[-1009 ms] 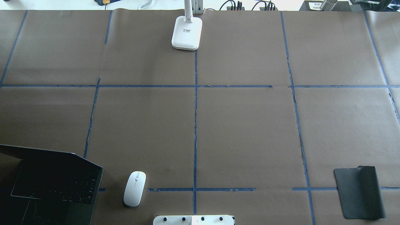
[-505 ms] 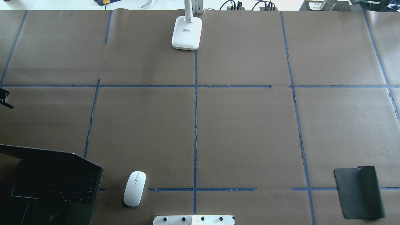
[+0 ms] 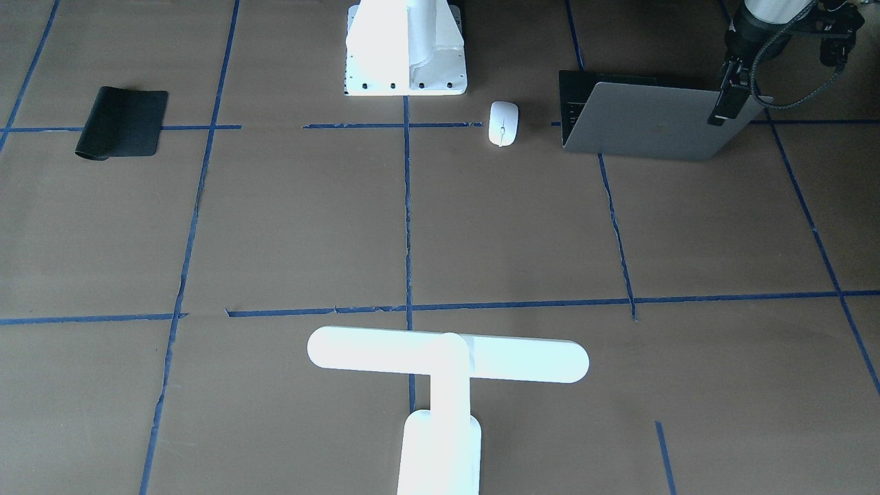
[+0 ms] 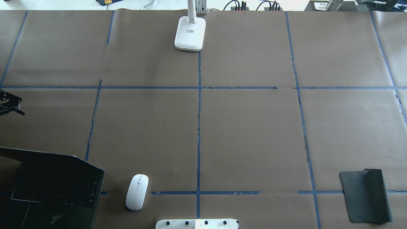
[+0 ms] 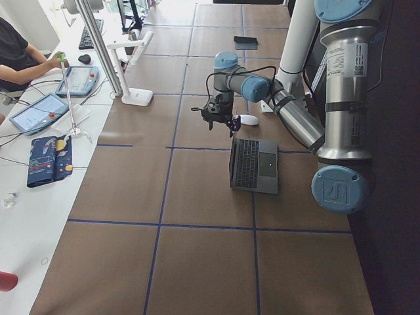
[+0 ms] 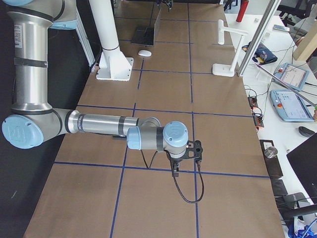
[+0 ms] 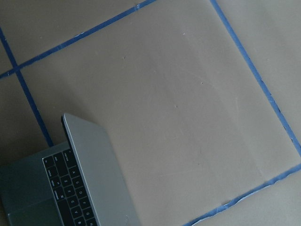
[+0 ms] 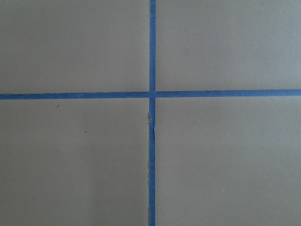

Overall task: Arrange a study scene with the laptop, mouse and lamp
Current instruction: 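Reach the left gripper down to the dark grey laptop's edge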

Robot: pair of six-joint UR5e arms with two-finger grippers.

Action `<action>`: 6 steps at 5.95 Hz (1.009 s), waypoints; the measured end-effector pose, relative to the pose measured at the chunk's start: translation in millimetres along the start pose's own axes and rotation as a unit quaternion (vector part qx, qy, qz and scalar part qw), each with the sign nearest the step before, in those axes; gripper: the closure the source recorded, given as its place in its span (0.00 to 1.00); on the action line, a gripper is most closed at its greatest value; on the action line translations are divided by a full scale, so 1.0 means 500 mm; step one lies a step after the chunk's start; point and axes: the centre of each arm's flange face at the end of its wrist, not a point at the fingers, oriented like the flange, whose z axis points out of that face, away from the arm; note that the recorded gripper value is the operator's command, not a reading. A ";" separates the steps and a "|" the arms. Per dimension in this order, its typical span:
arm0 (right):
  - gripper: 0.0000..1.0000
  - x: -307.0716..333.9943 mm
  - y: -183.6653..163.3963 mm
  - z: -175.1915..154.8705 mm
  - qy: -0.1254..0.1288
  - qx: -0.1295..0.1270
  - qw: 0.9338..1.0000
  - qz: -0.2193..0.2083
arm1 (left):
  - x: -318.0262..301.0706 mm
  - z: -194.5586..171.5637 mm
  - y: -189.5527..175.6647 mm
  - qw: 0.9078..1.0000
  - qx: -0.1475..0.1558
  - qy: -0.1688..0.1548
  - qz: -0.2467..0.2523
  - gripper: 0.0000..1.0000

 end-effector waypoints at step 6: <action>0.00 -0.005 -0.002 -0.006 -0.001 0.004 1.000 -0.003 | -0.037 0.086 0.089 0.998 0.044 -0.027 -0.042 0.00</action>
